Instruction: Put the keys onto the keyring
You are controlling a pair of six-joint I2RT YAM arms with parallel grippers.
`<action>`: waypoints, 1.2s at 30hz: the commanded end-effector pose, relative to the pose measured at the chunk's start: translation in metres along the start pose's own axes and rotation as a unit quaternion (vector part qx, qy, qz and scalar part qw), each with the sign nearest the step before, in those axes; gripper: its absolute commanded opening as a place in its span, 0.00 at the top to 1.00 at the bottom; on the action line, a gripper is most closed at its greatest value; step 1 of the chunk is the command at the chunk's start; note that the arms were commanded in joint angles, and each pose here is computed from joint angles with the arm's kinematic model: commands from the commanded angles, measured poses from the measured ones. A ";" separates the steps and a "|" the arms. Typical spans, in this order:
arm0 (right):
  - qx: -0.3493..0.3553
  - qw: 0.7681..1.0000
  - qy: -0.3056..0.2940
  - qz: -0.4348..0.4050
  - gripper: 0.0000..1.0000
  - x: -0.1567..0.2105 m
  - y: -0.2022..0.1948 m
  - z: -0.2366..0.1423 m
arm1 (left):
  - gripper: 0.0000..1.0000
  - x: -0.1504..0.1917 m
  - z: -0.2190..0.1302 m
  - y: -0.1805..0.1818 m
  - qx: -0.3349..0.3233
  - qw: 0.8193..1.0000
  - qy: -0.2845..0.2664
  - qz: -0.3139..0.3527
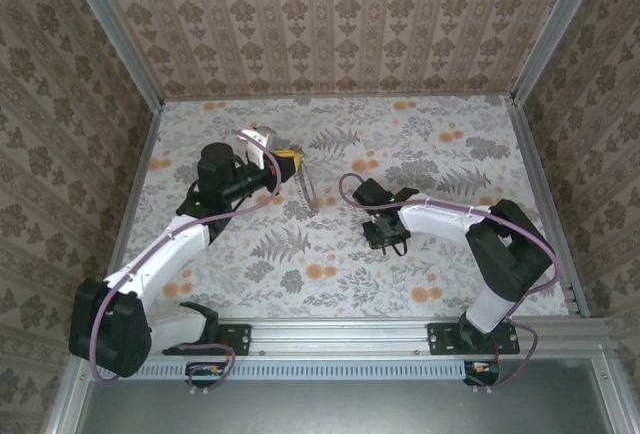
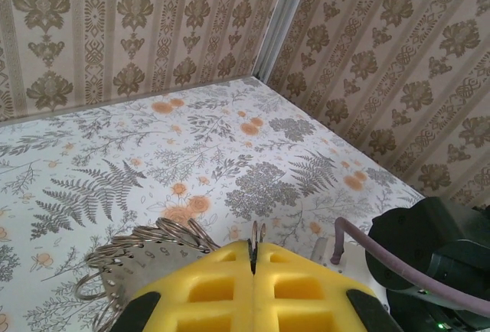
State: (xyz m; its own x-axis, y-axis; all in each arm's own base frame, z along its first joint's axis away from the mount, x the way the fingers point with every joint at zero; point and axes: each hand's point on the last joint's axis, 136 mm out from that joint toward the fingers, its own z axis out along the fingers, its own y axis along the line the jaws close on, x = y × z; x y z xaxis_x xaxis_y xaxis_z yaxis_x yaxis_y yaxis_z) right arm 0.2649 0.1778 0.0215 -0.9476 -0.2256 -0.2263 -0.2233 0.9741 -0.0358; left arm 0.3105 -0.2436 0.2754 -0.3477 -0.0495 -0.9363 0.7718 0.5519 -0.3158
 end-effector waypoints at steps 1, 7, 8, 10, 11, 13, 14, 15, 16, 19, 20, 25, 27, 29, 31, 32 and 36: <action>0.019 1.000 -0.003 -0.012 0.68 -0.007 -0.001 -0.002 | 1.00 -0.019 -0.006 -0.010 0.017 0.999 -0.034 0.014; 0.021 1.000 -0.007 -0.017 0.69 -0.012 0.000 -0.003 | 1.00 -0.018 -0.006 -0.009 0.018 0.999 -0.033 0.011; 0.022 1.000 -0.006 -0.018 0.69 -0.012 0.000 -0.002 | 1.00 -0.018 -0.006 -0.009 0.018 0.999 -0.033 0.011; 0.024 1.000 -0.003 -0.019 0.70 -0.012 0.000 0.000 | 1.00 -0.018 -0.006 -0.009 0.018 0.999 -0.033 0.010; 0.026 0.999 -0.002 -0.020 0.70 -0.011 0.000 0.001 | 1.00 -0.018 -0.006 -0.009 0.019 0.999 -0.034 0.010; 0.028 0.999 0.000 -0.021 0.70 -0.011 -0.001 0.003 | 1.00 -0.018 -0.005 -0.009 0.019 0.999 -0.033 0.010; 0.030 0.999 0.001 -0.021 0.71 -0.010 -0.002 0.005 | 1.00 -0.018 -0.005 -0.009 0.020 0.999 -0.033 0.010; 0.031 0.999 0.002 -0.022 0.71 -0.010 -0.002 0.005 | 1.00 -0.018 -0.005 -0.009 0.021 0.999 -0.033 0.009; 0.032 0.999 0.002 -0.022 0.72 -0.010 -0.002 0.006 | 1.00 -0.018 -0.005 -0.009 0.021 0.999 -0.033 0.009; 0.036 0.999 0.003 -0.022 0.73 -0.009 -0.004 0.007 | 1.00 -0.018 -0.005 -0.009 0.022 0.999 -0.033 0.008; 0.037 0.999 0.004 -0.022 0.73 -0.008 -0.004 0.008 | 1.00 -0.018 -0.005 -0.009 0.022 0.999 -0.033 0.008; 0.038 0.999 0.005 -0.024 0.78 -0.009 -0.004 0.009 | 1.00 -0.017 -0.004 -0.008 0.023 0.999 -0.032 0.005; 0.039 0.999 0.005 -0.023 0.80 -0.009 -0.005 0.009 | 1.00 -0.017 -0.004 -0.009 0.024 0.999 -0.032 0.005; 0.040 0.999 0.004 -0.024 0.83 -0.009 -0.005 0.008 | 1.00 -0.017 -0.003 -0.009 0.026 0.999 -0.032 0.004; 0.040 0.999 0.001 -0.023 0.86 -0.009 -0.006 0.005 | 1.00 -0.017 -0.003 -0.009 0.026 0.999 -0.032 0.002; 0.041 0.999 0.001 -0.024 0.88 -0.009 -0.006 0.004 | 1.00 -0.016 -0.003 -0.009 0.027 0.999 -0.032 0.002; 0.032 0.999 -0.012 -0.022 0.97 -0.014 -0.005 -0.008 | 1.00 -0.017 -0.002 -0.010 0.030 0.999 -0.032 0.001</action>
State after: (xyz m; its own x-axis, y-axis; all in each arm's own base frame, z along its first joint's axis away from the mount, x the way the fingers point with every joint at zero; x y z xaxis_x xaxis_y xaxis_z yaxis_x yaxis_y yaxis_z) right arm 0.2787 0.1788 0.0208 -0.9359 -0.2560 -0.2421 -0.2407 0.9663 -0.0914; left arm 0.3081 -0.2459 0.2806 -0.3493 -0.0730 -0.9342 0.7815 0.5274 -0.3334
